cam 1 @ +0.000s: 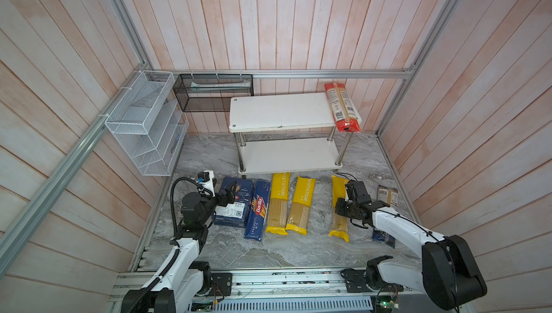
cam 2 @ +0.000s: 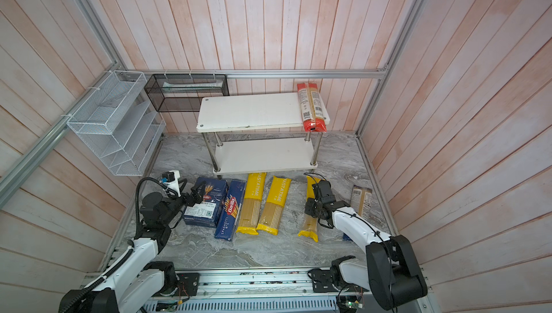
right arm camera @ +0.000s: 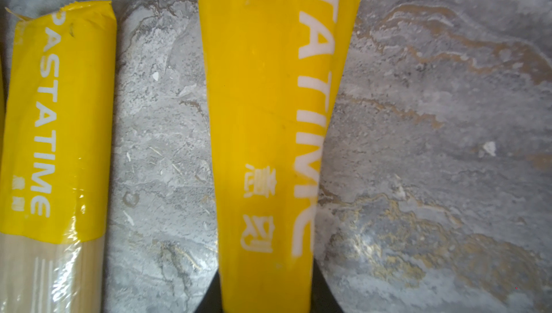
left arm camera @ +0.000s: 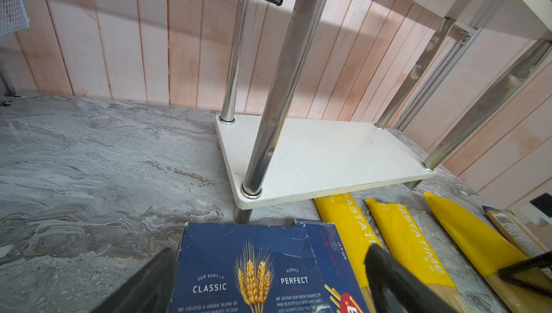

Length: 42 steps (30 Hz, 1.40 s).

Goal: Arrange pasta packages on shelves
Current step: Pick up the pasta bag from the middle-right of the table, then place the pasta bag on the shelf.

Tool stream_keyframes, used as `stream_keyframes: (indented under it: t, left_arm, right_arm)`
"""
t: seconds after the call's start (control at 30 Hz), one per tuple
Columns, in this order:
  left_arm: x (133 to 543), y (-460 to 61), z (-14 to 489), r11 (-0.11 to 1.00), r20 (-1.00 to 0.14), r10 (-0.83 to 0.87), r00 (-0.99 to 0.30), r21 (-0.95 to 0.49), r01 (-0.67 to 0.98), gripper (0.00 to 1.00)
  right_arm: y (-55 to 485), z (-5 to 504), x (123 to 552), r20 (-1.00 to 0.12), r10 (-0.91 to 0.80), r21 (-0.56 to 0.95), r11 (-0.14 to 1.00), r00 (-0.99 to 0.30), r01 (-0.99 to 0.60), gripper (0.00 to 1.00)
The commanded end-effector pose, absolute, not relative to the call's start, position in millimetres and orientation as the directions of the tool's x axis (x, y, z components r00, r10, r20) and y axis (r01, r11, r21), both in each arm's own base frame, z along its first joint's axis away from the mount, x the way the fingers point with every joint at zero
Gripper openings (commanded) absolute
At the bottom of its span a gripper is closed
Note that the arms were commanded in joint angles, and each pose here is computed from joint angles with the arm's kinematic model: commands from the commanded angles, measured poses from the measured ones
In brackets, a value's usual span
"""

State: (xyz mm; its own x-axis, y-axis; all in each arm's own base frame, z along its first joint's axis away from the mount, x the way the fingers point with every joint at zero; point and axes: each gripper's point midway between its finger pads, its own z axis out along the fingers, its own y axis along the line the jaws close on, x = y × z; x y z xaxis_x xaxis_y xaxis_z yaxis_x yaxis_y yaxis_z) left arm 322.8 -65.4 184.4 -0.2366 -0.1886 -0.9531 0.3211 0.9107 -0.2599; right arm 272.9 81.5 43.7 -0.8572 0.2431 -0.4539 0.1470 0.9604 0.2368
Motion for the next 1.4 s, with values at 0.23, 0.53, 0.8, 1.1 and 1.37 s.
stream_keyframes:
  t: [0.23,0.53,0.8,1.1,1.37]
  left_arm:
    - [325,-81,182,0.876,-0.95,-0.156,-0.269,-0.259,0.408,0.98]
    - [324,-82,182,0.875,-0.952,-0.154,-0.265,-0.256,0.411,1.0]
    - [323,-88,182,0.864,-0.954,-0.138,-0.267,-0.248,0.439,0.98]
    - [326,-86,181,0.87,-0.951,-0.141,-0.275,-0.252,0.425,0.98]
    - [326,-81,181,0.883,-0.95,-0.153,-0.271,-0.255,0.394,0.98]
  right_arm:
    - [104,98,289,-0.601,0.192,0.331,0.943,-0.776,-0.024,0.0]
    - [113,128,290,-0.648,0.152,0.349,0.93,-0.746,-0.113,0.0]
    - [134,144,293,-0.673,0.123,0.369,0.91,-0.729,-0.187,0.0]
    - [170,183,294,-0.744,0.064,0.376,0.863,-0.665,-0.338,0.0]
    - [195,207,289,-0.783,0.004,0.361,0.817,-0.622,-0.449,0.0]
